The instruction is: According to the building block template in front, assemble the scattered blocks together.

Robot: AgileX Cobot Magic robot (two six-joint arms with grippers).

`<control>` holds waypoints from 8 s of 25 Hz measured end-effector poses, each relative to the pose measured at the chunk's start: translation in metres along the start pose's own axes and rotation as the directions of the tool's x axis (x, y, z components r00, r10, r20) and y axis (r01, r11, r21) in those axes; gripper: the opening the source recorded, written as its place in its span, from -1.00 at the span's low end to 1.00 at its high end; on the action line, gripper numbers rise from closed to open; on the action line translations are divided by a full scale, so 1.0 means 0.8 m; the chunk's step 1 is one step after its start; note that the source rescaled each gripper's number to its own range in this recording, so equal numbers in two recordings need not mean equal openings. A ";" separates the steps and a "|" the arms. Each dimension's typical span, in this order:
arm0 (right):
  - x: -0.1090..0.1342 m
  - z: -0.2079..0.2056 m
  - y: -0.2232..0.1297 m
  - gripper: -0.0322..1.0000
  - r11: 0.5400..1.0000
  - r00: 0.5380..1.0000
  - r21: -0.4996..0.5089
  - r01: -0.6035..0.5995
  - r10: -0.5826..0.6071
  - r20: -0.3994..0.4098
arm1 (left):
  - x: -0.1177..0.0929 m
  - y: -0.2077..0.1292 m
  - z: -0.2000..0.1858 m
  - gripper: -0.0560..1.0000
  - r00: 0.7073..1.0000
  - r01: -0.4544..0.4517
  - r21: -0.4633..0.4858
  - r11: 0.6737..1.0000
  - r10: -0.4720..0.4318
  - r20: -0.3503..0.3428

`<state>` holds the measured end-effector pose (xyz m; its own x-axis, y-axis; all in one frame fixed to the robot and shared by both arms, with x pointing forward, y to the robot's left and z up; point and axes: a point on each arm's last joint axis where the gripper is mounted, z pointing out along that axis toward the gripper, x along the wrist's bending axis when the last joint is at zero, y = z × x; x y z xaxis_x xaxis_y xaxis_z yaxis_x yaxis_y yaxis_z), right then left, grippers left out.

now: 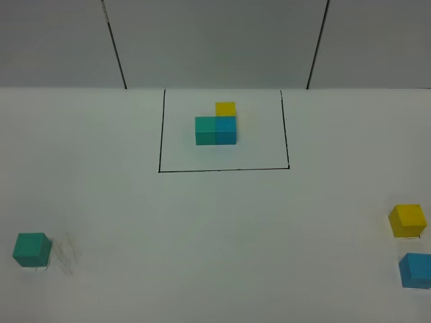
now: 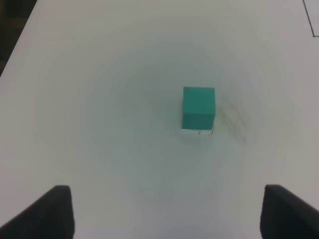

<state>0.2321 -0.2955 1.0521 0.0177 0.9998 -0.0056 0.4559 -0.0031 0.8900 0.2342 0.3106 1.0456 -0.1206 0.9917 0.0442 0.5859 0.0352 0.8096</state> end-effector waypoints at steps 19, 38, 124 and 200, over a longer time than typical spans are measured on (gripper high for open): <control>0.000 0.000 0.000 -0.94 1.000 1.000 0.000 0.000 0.000 0.000 | 0.000 0.000 0.000 0.33 1.000 0.000 0.000 1.000 0.000 0.000; 0.000 0.000 0.000 -0.94 1.000 1.000 0.000 0.000 0.000 0.000 | -0.009 0.139 0.064 0.33 0.998 0.065 0.296 0.953 -0.058 -0.032; 0.000 0.000 0.000 -0.94 1.000 1.000 0.000 0.000 0.000 0.000 | -0.385 0.063 0.391 -0.89 -0.172 -0.979 -0.205 -0.015 0.603 0.779; 0.000 0.000 0.000 -0.94 1.000 1.000 0.000 0.000 0.000 0.000 | -0.007 0.035 -0.098 0.09 0.953 -0.151 -0.360 0.921 0.232 0.194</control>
<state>0.2321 -0.2955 1.0521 0.0177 0.9998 -0.0056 0.4559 -0.0031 0.8900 0.1888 0.2965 1.1140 0.1764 0.9775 0.1160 0.2696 -0.1613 0.9494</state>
